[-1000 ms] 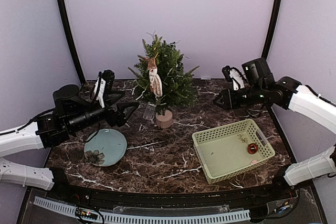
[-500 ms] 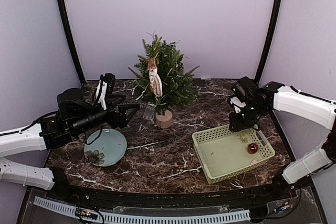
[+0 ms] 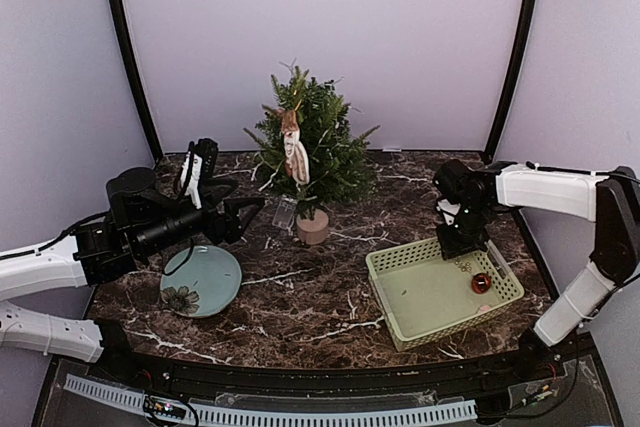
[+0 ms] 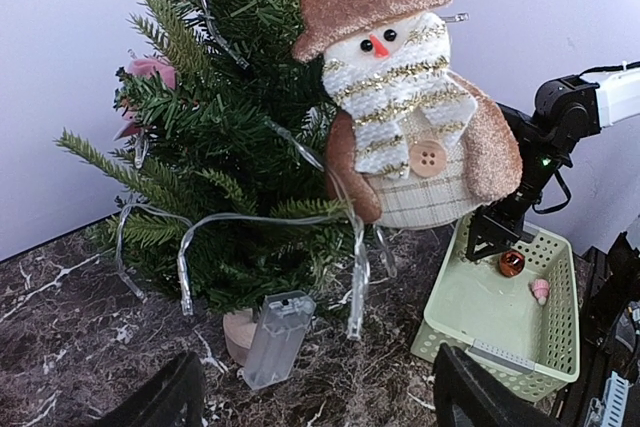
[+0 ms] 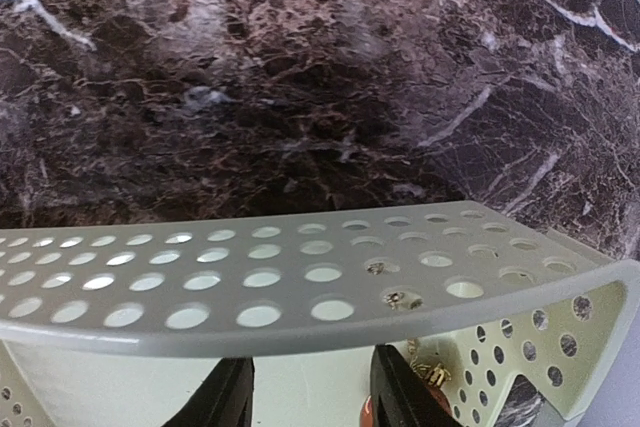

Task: Decorate the small christmas tree

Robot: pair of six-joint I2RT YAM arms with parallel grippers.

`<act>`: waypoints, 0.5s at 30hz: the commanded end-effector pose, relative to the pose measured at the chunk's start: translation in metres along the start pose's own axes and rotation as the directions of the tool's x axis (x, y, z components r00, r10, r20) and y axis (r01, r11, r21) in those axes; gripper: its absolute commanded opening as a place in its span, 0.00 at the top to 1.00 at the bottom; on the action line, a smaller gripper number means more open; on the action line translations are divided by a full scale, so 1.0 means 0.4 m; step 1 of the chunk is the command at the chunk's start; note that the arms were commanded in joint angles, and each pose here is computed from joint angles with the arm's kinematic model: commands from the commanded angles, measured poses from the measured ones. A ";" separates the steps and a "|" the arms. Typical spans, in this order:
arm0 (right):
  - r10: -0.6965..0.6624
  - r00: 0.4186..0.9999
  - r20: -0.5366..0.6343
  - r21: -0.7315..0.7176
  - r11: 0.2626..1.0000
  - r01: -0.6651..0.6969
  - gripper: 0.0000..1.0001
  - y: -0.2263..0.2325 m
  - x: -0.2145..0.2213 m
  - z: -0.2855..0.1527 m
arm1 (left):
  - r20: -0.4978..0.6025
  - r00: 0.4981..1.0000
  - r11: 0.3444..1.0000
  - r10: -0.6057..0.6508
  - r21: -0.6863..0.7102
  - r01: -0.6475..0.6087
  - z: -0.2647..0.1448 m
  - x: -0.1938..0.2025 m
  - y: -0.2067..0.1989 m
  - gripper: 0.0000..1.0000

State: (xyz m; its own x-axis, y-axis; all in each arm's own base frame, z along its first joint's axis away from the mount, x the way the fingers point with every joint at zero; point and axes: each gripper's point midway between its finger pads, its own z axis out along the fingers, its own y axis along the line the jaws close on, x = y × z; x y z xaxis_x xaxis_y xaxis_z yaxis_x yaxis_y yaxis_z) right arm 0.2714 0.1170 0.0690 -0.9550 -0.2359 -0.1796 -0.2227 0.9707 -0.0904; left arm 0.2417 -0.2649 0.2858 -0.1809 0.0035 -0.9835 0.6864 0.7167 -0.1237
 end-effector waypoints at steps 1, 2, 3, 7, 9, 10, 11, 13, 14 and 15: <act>0.029 1.000 -0.006 0.105 0.994 -0.028 0.56 -0.050 -0.007 0.026 | 0.038 0.999 1.000 0.009 -0.011 -0.009 -0.008 -0.027 0.007 0.19; 0.030 0.999 -0.016 0.117 0.993 -0.027 0.55 -0.054 -0.004 0.034 | 0.041 0.999 1.000 0.010 -0.008 -0.010 -0.009 -0.029 0.005 0.19; 0.030 0.999 -0.027 0.141 0.990 -0.026 0.55 -0.061 -0.002 0.046 | 0.043 0.999 1.000 0.011 -0.008 -0.011 -0.009 -0.029 0.005 0.19; 0.026 0.999 -0.045 0.185 0.983 -0.018 0.58 -0.077 0.003 0.078 | 0.051 0.999 1.000 0.017 -0.012 -0.016 -0.007 -0.026 0.008 0.19; 0.022 0.998 -0.055 0.178 0.984 -0.012 0.62 -0.072 0.005 0.091 | 0.046 0.999 1.000 0.017 -0.014 -0.016 -0.002 -0.019 0.011 0.19; 0.018 0.998 -0.063 0.167 0.986 -0.007 0.65 -0.067 0.007 0.094 | 0.043 0.999 1.000 0.016 -0.012 -0.015 -0.001 -0.017 0.010 0.19; 0.016 0.998 -0.061 0.152 0.988 -0.007 0.67 -0.061 0.005 0.094 | 0.043 0.999 1.000 0.014 -0.011 -0.013 0.000 -0.015 0.010 0.19; 0.014 0.999 -0.046 0.138 0.990 -0.008 0.69 -0.056 -0.002 0.088 | 0.048 0.999 1.000 0.012 -0.008 -0.011 0.001 -0.015 0.008 0.19; 0.017 0.999 -0.041 0.141 0.990 -0.011 0.71 -0.058 -0.004 0.085 | 0.049 0.999 1.000 0.011 -0.008 -0.011 0.001 -0.015 0.008 0.19; 0.016 0.999 -0.040 0.141 0.990 -0.010 0.74 -0.059 -0.005 0.084 | 0.052 0.999 1.000 0.011 -0.008 -0.011 0.002 -0.016 0.008 0.19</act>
State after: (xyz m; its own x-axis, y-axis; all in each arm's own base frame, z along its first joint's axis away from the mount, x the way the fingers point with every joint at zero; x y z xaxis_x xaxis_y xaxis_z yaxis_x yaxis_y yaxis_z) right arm 0.2790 0.0937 0.0343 -0.9679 -0.2273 -0.1071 -0.1984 0.9528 -0.2297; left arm 0.2434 -0.2645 0.2907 -0.1600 -0.0117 -0.9870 0.6865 0.7172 -0.1198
